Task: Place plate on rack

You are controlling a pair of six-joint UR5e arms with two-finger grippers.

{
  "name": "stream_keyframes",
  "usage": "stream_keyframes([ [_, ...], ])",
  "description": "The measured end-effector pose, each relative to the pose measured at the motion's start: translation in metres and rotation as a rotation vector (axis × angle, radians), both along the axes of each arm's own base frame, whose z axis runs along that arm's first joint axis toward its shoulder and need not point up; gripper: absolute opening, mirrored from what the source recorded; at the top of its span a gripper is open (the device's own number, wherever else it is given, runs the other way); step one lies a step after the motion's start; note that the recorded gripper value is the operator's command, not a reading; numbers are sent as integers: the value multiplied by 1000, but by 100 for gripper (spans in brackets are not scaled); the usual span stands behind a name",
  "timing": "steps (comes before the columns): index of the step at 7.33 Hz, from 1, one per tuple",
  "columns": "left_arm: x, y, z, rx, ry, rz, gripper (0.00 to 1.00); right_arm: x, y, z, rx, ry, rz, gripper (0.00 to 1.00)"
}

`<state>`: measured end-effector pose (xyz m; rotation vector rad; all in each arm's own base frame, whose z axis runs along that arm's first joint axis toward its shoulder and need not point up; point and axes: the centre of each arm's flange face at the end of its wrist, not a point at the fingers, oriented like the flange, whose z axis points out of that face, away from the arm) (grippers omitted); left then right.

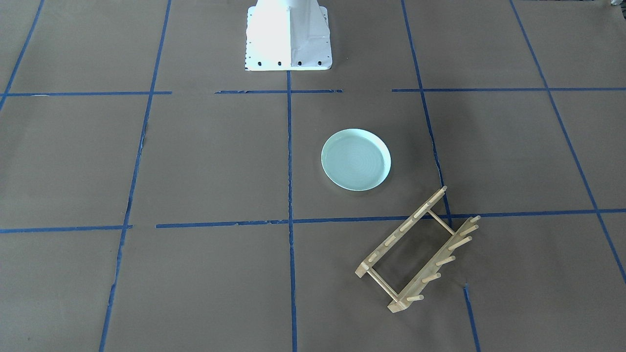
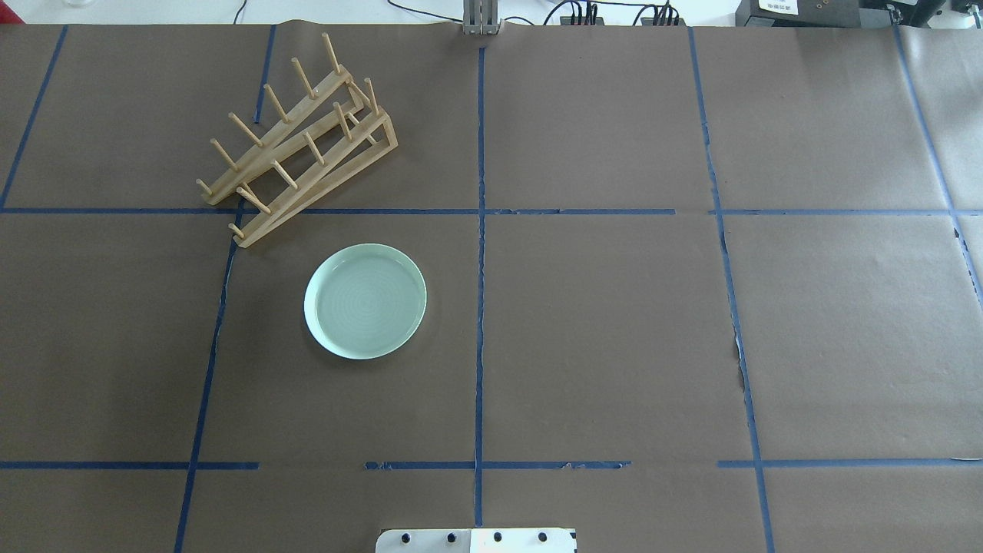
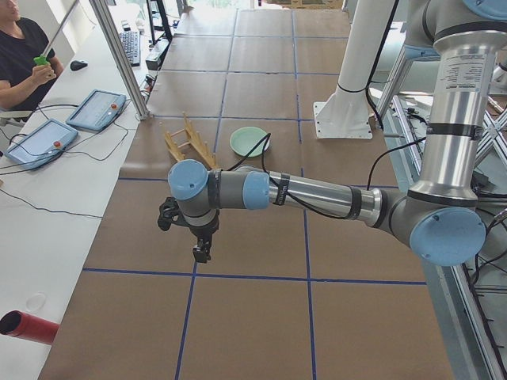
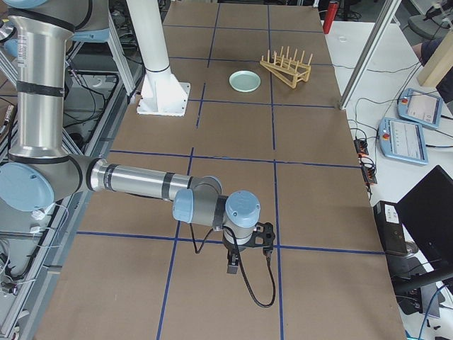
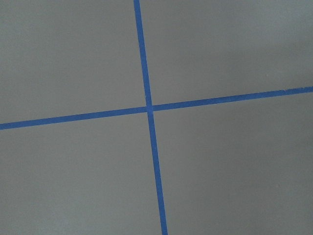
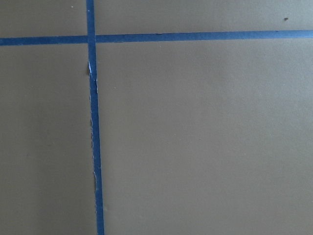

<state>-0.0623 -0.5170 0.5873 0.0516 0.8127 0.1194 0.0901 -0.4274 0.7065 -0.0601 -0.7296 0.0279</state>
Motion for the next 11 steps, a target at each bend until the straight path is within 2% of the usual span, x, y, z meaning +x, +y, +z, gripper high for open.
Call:
stream_keyframes([
  [8,-1,8,1,17,1,6,100,0,0,0,0,0,0,100],
  [10,8,-2,-1,102,27,6,100,0,0,0,0,0,0,100],
  [11,19,-6,-20,126,69,-11,100,0,0,0,0,0,0,100],
])
